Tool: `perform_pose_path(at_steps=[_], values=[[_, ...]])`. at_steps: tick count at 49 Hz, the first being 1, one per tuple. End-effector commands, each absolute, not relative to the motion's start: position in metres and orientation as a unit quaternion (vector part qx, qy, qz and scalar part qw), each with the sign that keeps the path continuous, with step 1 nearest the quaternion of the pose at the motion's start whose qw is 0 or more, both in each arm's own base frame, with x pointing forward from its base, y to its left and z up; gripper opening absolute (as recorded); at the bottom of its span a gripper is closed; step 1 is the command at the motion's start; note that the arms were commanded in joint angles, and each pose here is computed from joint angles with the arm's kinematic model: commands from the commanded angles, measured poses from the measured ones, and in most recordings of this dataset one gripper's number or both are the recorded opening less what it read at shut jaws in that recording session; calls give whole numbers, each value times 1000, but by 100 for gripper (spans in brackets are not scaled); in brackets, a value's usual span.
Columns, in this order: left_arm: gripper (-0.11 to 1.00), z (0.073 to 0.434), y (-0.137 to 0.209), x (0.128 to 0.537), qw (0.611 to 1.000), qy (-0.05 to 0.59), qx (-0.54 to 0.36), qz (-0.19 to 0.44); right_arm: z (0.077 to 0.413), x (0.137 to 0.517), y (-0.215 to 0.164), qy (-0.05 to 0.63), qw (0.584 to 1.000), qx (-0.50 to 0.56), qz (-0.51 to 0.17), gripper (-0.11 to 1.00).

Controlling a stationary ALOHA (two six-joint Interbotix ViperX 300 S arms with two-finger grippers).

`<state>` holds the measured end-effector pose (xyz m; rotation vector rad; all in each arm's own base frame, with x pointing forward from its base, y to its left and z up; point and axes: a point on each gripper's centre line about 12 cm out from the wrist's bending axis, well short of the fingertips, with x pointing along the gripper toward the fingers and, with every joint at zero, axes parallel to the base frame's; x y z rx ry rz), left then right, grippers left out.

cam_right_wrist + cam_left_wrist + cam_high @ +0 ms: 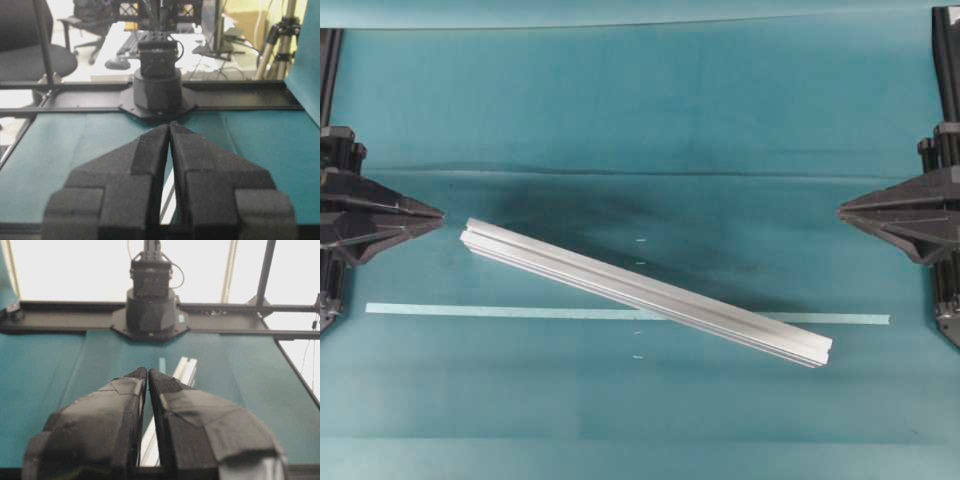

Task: Lift the metal rail with both hands.
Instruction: 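Move both grippers down onto the two ends of the silver rail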

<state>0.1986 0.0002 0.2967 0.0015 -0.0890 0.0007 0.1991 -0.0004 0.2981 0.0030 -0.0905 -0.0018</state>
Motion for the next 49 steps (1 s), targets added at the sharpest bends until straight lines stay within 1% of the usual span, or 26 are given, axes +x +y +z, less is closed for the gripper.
perform_pose_path(at_steps=[1,3,4,8,11,14,19,25,32,40,49], values=[[14,312,1,204,1000,-28,-7,0,306,200,2,-58,998,11,5,14],[13,314,2,205,1000,-5,-9,3,308,200,1,-57,998,25,3,16],[9,315,3,206,1000,10,-10,6,309,200,1,-58,998,34,2,15],[-2,316,7,208,997,70,-9,17,310,201,0,-50,996,71,0,3],[-6,316,10,207,994,109,-6,26,309,202,0,-39,994,97,-1,0],[-6,316,16,207,988,147,-4,38,310,204,1,-21,992,121,0,-1],[-6,318,22,210,983,178,12,48,311,211,2,25,987,158,-1,-1],[-6,314,26,219,973,221,36,50,308,222,5,114,974,198,-10,-2],[-6,299,35,236,949,307,61,46,304,236,8,212,948,234,-26,-2],[-6,288,44,254,923,372,95,34,296,257,17,303,921,241,-34,-1],[-6,272,50,275,891,438,123,8,283,284,29,382,895,227,-34,-2]])
